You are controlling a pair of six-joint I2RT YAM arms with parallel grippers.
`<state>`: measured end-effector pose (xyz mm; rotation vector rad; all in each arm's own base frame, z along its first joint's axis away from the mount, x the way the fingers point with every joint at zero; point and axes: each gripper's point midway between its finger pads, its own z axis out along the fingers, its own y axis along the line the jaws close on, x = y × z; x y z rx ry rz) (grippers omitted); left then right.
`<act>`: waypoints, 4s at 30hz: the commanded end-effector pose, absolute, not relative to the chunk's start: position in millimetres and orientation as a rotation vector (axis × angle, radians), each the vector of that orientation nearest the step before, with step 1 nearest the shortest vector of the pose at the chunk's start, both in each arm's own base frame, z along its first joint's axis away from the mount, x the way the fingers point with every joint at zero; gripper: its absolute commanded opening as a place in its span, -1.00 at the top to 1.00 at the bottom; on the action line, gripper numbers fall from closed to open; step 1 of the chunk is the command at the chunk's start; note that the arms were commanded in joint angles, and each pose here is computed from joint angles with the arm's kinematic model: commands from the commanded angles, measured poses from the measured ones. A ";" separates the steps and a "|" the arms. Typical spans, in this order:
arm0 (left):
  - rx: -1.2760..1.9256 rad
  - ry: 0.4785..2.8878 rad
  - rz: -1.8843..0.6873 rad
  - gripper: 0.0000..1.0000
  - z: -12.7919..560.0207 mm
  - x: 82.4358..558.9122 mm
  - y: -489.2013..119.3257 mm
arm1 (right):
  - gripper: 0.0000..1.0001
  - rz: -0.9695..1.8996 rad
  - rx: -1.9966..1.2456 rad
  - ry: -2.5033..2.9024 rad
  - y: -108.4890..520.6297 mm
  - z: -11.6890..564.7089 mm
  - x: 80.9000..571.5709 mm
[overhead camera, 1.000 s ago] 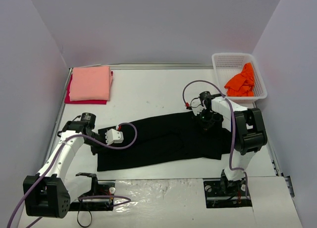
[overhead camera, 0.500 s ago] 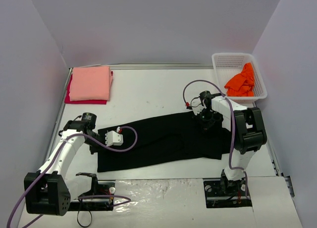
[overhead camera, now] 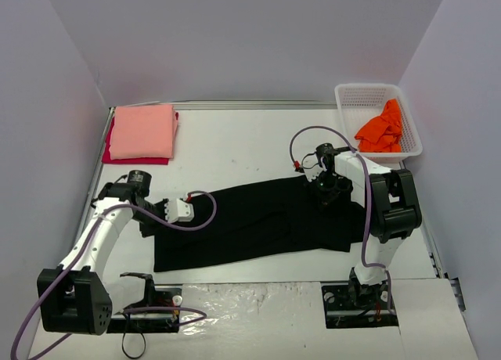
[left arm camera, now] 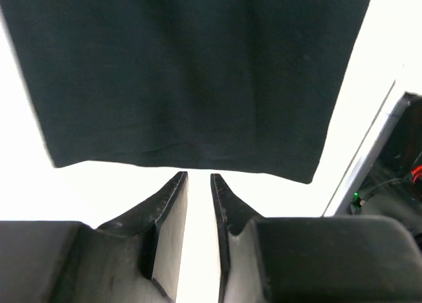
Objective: Fold and stack the t-shirts
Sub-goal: Rotate the tshirt 90 degrees
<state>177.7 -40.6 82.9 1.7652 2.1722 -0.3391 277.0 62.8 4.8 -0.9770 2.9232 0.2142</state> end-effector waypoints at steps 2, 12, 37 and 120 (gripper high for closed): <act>1.575 2.163 -0.358 0.57 130.3 204.4 -54.0 | 0.95 0.128 -0.998 3.044 38.9 -23.1 256.3; 0.997 2.282 -0.270 0.52 172.7 284.7 -49.8 | 1.00 0.120 -0.975 3.053 48.3 -31.4 273.4; 0.437 2.301 -0.018 0.70 202.5 313.6 18.8 | 1.00 0.262 -0.860 2.579 172.1 -22.9 553.5; 0.275 2.222 -0.034 -0.89 202.0 300.9 43.0 | 1.00 0.046 -1.752 2.519 209.0 -12.8 257.0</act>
